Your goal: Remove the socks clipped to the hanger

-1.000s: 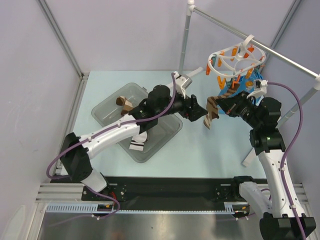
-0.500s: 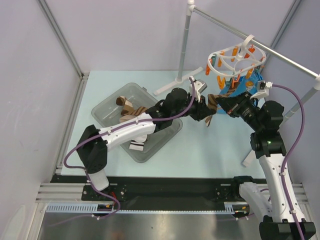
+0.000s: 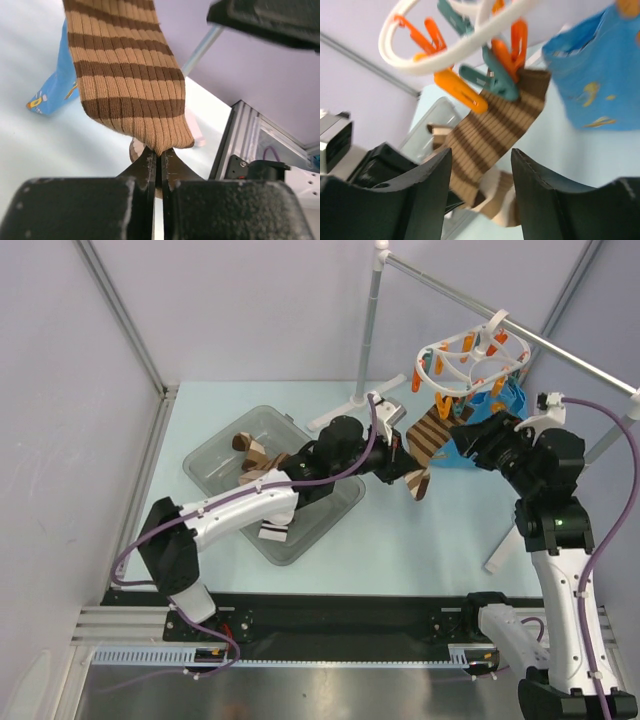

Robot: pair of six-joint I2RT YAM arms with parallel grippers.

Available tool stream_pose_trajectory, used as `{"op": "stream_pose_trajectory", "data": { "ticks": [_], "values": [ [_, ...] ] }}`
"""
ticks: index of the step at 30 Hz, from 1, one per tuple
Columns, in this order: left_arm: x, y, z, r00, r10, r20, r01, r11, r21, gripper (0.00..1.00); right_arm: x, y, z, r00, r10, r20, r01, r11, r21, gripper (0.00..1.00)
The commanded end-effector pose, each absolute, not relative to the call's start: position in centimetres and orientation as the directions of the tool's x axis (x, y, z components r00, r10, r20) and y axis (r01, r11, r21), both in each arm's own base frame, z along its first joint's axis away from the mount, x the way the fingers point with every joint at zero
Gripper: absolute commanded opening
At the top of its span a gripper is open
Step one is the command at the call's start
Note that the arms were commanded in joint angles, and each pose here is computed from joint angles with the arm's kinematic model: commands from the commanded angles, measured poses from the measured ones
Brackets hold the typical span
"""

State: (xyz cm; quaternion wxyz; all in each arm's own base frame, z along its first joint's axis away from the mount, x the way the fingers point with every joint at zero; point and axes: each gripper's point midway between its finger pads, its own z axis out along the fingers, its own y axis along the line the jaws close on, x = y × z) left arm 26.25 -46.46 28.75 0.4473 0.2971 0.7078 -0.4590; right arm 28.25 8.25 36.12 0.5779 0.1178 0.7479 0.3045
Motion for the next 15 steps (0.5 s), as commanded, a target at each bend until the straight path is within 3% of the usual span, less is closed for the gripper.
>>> {"op": "stream_pose_trajectory", "data": {
  "ticks": [1,7,15],
  "values": [
    [24.4,-45.6,33.3,-0.366,-0.05,-0.929,0.875,0.321,-0.362,0.0,28.5,5.4,37.9,-0.222,0.431,-0.875,-0.101,0.882,0.46,0.57],
    [23.6,-45.2,33.9,-0.369,-0.052,-0.928,0.882,0.294,-0.367,0.0,29.8,2.5,40.8,-0.145,0.393,-0.908,-0.005,0.917,0.398,0.6],
    [22.3,-44.8,32.1,-0.414,-0.031,-0.91,0.875,0.262,-0.407,0.0,32.1,2.1,41.2,-0.156,0.405,-0.901,-0.046,0.908,0.416,0.55]
  ]
}}
